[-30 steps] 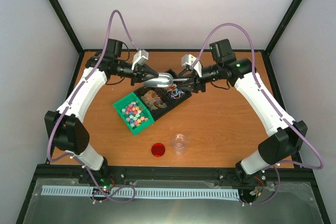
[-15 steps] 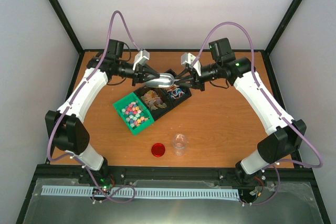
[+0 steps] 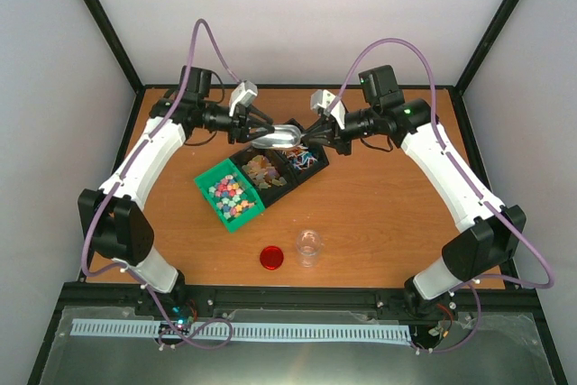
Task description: Pack the candies
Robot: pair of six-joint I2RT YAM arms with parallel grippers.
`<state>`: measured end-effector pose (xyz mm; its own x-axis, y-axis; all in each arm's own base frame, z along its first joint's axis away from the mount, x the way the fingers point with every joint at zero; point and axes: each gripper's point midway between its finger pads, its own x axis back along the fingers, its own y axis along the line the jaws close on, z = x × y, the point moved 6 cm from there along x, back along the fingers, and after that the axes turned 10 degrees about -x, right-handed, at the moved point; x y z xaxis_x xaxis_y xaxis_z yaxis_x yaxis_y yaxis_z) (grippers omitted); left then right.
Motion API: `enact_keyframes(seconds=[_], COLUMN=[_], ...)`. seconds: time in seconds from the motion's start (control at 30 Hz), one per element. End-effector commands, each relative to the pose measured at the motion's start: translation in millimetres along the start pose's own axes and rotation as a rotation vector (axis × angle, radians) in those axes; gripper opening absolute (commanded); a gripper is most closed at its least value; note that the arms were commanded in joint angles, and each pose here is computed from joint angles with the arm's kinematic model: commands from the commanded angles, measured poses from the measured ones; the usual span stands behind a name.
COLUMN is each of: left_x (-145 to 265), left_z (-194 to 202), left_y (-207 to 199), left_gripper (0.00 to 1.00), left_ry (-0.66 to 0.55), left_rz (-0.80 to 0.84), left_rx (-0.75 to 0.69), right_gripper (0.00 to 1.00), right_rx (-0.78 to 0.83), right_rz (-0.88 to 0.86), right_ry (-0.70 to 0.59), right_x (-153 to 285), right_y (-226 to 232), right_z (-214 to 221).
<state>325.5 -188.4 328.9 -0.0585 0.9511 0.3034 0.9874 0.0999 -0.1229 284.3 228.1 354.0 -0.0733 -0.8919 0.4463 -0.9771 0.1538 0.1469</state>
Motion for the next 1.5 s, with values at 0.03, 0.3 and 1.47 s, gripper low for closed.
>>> enact_keyframes(seconds=[0.03, 0.3, 1.47], left_x=[13, 19, -18], left_z=[-11, 27, 188], left_y=[30, 72, 101], left_gripper=[0.45, 0.67, 0.21], left_ry=[0.010, 0.215, 0.694], left_rz=[-0.134, -0.352, -0.472], left_rx=[0.069, 0.099, 0.377], right_gripper=[0.03, 0.03, 0.03], right_rx=[-0.046, -0.120, -0.393], right_rz=[0.088, 0.269, 0.508], right_ry=[-0.015, 0.059, 0.356], right_x=[9, 17, -18], right_y=[-15, -33, -77], right_z=[6, 40, 119])
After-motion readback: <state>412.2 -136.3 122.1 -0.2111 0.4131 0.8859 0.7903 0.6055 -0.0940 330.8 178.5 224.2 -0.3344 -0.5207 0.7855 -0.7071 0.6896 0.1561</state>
